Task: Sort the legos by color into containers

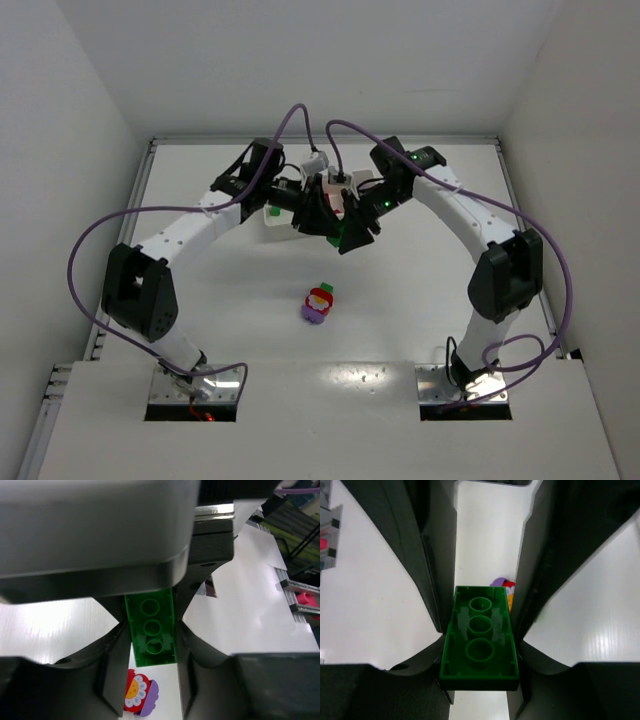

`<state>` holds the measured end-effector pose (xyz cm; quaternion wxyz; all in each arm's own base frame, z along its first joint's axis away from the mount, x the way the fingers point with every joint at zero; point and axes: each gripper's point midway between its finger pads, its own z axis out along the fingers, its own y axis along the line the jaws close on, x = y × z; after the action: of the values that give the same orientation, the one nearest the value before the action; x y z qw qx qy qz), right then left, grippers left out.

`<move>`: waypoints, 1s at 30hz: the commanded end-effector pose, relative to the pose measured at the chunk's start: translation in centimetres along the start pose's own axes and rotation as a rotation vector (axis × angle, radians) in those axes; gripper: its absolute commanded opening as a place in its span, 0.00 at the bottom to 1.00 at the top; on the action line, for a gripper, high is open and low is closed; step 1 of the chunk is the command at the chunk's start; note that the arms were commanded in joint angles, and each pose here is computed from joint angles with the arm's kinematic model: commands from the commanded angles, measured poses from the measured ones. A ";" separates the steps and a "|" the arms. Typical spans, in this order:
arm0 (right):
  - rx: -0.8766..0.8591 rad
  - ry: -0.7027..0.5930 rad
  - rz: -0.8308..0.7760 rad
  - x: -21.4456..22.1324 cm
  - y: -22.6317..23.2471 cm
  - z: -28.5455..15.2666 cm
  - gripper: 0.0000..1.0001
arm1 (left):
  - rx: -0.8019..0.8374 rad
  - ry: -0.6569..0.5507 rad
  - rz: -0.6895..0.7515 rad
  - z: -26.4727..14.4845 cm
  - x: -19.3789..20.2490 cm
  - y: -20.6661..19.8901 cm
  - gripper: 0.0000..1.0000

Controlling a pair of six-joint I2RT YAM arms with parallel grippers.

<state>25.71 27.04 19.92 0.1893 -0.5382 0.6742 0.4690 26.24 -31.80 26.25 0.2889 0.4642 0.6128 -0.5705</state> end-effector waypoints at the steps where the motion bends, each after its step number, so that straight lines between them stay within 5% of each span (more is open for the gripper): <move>1: 0.006 -0.031 -0.051 -1.3 -0.4 0.1 0.15 | 0.058 -0.011 0.066 0.4 -1.0 -1.1 0.39; 4: 0.006 -0.030 -0.049 -1.2 -0.2 0.0 0.15 | 0.031 -0.012 0.074 0.3 -1.2 -0.9 0.26; 14: 0.011 -0.019 -0.023 1.7 1.3 0.1 0.15 | -0.074 -0.060 0.110 -1.6 -2.9 0.8 0.08; 30: 0.102 -0.003 0.002 3.5 1.3 -1.4 0.15 | -0.194 -0.153 0.071 -5.3 -4.4 3.7 0.07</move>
<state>23.11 24.19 16.51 0.1833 -0.5273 0.7035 0.4398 32.15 -27.98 27.72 0.3612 0.3999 0.6397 -0.5481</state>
